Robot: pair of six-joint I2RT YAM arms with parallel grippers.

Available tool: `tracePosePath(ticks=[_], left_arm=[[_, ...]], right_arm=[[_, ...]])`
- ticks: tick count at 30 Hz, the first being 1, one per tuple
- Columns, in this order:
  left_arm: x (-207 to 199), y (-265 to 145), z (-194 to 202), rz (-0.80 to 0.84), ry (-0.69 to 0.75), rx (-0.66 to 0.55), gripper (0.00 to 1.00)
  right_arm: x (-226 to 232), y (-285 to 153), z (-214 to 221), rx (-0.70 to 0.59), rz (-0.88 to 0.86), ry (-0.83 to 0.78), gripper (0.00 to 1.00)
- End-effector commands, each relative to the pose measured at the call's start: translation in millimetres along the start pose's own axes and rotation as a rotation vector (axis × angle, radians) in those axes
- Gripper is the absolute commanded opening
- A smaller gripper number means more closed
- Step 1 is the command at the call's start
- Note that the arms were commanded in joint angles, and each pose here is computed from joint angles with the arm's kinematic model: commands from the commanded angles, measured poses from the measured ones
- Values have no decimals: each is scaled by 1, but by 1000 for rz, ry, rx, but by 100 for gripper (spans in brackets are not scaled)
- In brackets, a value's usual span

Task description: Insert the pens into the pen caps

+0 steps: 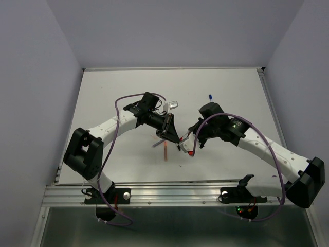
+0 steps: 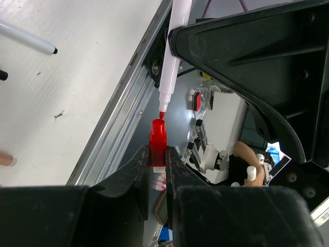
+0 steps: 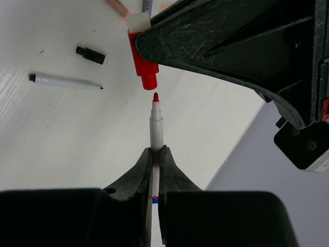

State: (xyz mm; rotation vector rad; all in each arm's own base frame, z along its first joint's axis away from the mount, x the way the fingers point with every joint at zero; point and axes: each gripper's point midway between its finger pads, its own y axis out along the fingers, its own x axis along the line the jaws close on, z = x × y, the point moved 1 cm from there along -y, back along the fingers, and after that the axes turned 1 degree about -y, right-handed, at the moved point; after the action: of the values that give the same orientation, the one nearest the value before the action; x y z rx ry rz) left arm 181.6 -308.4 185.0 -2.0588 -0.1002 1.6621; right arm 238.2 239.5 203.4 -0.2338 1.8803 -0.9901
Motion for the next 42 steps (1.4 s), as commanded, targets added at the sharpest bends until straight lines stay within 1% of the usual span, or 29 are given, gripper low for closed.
tracePosePath(ticks=[1,11,17,28,36,42], left_arm=[[-23,-8,-5,26,94,-23,0],[-22,-7,-5,27,98,-19,0],[-24,-9,-6,27,109,-28,0],[-24,-7,-7,39,101,-30,0],[-22,-6,-6,39,83,-30,0],[-20,-3,-9,41,71,-33,0]], right_arm=[[-23,-5,-2,6,64,-11,1],[-20,-6,-5,-9,56,-27,1],[-14,-2,-6,-9,19,-30,1],[-15,-5,-22,-68,30,-46,1],[-16,-9,-22,-63,35,-54,1],[-13,-12,-27,-84,33,-84,1]])
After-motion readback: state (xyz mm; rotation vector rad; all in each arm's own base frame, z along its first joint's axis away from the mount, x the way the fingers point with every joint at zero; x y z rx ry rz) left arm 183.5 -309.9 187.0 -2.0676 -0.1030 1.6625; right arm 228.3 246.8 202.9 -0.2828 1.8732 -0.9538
